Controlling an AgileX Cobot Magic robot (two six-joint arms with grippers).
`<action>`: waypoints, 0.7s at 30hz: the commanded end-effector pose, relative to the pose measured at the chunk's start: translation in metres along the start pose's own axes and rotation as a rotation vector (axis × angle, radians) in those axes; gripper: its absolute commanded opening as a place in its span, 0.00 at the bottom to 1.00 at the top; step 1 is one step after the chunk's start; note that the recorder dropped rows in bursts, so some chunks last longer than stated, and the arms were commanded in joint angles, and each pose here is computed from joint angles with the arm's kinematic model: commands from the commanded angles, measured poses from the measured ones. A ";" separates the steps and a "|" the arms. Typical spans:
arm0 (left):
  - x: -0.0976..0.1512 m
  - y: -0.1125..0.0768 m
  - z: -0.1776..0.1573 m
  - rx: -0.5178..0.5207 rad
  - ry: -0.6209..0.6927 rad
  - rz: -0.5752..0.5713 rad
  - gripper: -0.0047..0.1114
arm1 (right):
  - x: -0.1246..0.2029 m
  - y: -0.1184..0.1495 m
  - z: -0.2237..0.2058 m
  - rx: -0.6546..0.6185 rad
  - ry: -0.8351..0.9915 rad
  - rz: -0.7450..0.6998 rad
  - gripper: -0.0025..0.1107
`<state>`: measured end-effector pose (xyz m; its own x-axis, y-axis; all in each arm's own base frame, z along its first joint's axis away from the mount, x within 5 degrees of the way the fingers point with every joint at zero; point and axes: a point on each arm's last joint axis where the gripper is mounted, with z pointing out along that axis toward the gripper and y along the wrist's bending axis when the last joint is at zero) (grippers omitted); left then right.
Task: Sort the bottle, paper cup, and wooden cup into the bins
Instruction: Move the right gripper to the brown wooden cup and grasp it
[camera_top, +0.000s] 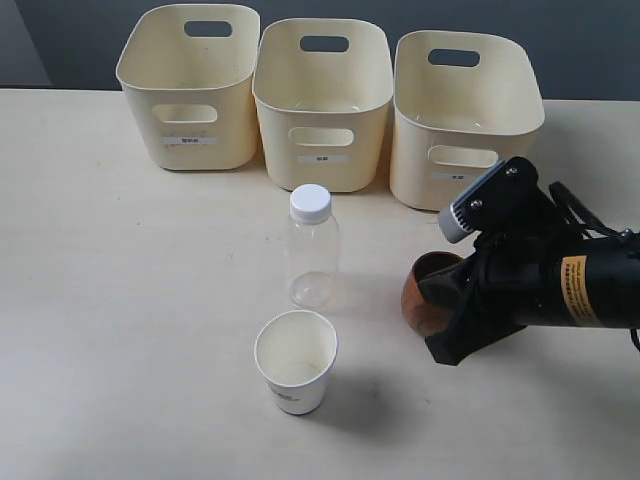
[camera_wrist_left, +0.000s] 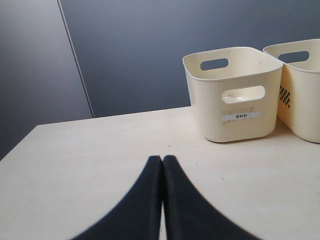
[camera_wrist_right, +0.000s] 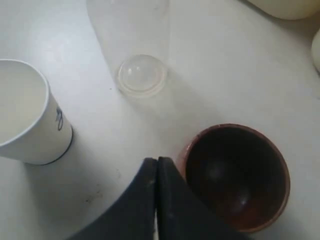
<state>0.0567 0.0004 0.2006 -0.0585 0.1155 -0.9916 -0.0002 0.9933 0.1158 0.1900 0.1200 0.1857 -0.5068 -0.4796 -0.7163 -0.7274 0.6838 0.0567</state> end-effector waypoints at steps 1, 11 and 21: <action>0.000 0.000 0.000 -0.002 -0.010 -0.002 0.04 | 0.001 0.000 0.000 0.001 0.004 -0.024 0.02; 0.000 0.000 0.000 -0.002 -0.010 -0.002 0.04 | 0.001 0.005 0.000 -0.057 -0.001 -0.067 0.04; 0.000 0.000 0.000 -0.002 -0.010 -0.002 0.04 | 0.001 0.000 0.000 -0.003 0.004 -0.071 0.69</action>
<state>0.0567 0.0004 0.2006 -0.0585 0.1155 -0.9916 -0.0002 0.9933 0.1158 0.1876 0.1224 0.1860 -0.4564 -0.5208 -0.7214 -0.7756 0.6302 0.0357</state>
